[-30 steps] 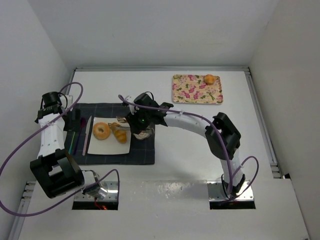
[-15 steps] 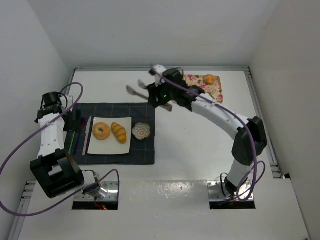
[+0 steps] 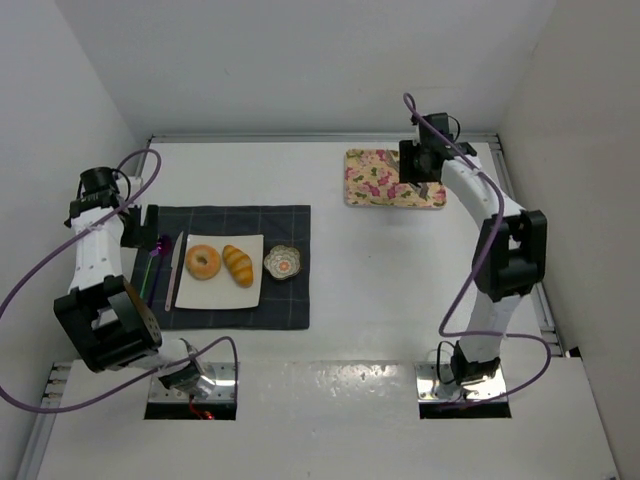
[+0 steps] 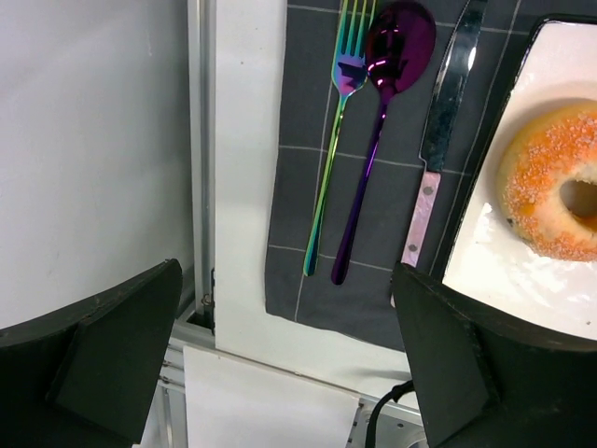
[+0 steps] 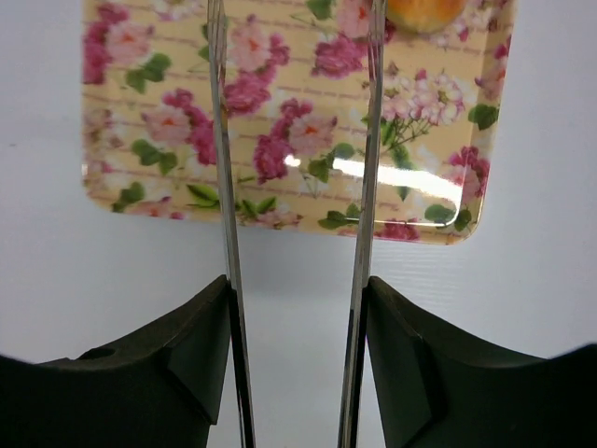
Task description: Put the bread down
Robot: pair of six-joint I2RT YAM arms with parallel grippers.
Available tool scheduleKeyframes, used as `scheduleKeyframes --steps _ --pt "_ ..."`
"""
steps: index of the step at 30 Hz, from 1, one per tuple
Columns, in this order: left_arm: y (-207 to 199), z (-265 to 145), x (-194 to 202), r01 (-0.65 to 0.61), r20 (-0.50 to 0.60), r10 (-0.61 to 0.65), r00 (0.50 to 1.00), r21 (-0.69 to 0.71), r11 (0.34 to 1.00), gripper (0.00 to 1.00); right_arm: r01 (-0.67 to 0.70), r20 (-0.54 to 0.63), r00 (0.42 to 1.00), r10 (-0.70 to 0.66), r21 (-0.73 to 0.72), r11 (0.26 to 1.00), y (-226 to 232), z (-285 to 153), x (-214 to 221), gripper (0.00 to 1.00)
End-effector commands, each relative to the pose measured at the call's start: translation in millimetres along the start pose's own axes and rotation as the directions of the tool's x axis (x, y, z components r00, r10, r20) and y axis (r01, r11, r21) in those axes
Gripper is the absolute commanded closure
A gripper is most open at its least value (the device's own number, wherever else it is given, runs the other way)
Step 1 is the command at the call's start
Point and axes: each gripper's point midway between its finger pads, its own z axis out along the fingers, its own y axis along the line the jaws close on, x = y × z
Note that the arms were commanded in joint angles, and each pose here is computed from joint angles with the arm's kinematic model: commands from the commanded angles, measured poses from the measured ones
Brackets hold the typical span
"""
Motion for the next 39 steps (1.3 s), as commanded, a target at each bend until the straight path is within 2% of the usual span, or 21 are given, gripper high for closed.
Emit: scheduleKeyframes --steps 1,12,18,27,39 --pt "2.7 -2.7 -10.5 0.004 0.007 -0.004 1.000 -0.005 1.000 0.00 -0.045 -0.022 0.999 0.047 0.061 0.997 -19.8 21.2 -4.0 0.44" --pt "-1.1 14.3 -9.5 0.028 -0.042 -0.028 0.999 0.012 1.000 0.00 -0.091 -0.096 0.989 0.110 0.188 0.978 -48.0 61.9 6.8 0.44" --pt "-1.3 20.4 -12.0 0.036 -0.055 -0.035 0.998 0.016 0.999 0.00 -0.140 -0.068 0.985 0.158 0.217 0.966 -56.5 73.8 -1.6 0.44" --pt "-3.8 25.8 -16.2 0.026 -0.070 -0.024 0.997 0.026 0.999 0.00 -0.186 -0.039 0.978 0.206 0.289 0.939 -67.2 69.4 -1.4 0.42" --pt "-6.6 36.1 -14.3 0.041 -0.106 -0.037 0.994 0.037 0.998 0.00 -0.184 0.024 0.983 0.184 0.253 0.950 -67.6 92.6 -18.9 0.40"
